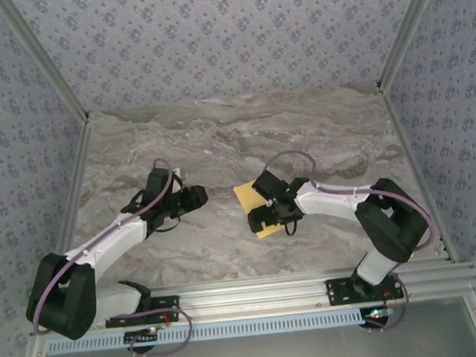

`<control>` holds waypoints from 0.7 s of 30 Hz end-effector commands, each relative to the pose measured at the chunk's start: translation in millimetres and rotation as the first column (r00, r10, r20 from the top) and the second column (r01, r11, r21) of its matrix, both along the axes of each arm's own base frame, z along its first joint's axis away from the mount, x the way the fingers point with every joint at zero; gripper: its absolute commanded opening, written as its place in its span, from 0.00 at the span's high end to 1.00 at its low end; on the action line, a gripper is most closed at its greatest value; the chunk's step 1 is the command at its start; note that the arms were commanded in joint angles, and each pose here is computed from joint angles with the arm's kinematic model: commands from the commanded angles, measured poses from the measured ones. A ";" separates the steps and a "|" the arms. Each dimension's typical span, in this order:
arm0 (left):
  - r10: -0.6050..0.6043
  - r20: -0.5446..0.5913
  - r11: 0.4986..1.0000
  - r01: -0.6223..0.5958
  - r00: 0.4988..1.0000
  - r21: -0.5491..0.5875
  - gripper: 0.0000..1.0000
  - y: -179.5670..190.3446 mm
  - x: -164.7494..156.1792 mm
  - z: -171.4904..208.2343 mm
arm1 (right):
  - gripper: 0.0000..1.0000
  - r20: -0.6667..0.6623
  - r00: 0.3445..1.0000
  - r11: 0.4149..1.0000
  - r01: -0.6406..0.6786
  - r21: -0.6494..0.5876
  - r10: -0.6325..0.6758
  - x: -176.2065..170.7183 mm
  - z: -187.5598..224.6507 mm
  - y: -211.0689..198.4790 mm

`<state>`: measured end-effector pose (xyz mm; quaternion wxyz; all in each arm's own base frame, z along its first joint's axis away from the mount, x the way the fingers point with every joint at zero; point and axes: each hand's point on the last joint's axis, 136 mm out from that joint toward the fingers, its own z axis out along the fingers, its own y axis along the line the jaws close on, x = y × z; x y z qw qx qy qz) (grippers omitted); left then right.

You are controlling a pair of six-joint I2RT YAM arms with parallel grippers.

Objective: Fold a paper plane with a square sheet of paper (fold left side to right side)
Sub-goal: Rotate the square sheet of paper at the center of the table.

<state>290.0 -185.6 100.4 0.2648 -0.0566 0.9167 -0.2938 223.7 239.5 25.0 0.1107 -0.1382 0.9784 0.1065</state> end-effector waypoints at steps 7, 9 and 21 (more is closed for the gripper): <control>-0.019 0.026 1.000 0.019 0.999 -0.014 0.52 -3.3 -1.7 13.5 | 0.00 -0.087 0.995 0.985 -0.033 0.168 0.048 -23.8 8.1 51.9; -0.030 0.023 0.999 0.031 0.999 -0.029 0.52 -6.5 -2.3 14.9 | 0.00 -0.079 0.996 0.984 -0.038 0.173 0.052 -22.2 10.7 53.3; -0.235 -0.026 0.960 0.227 0.972 -0.165 0.65 -72.5 -10.2 14.9 | 0.00 -0.030 0.999 0.939 0.052 0.339 -0.045 2.0 42.6 12.7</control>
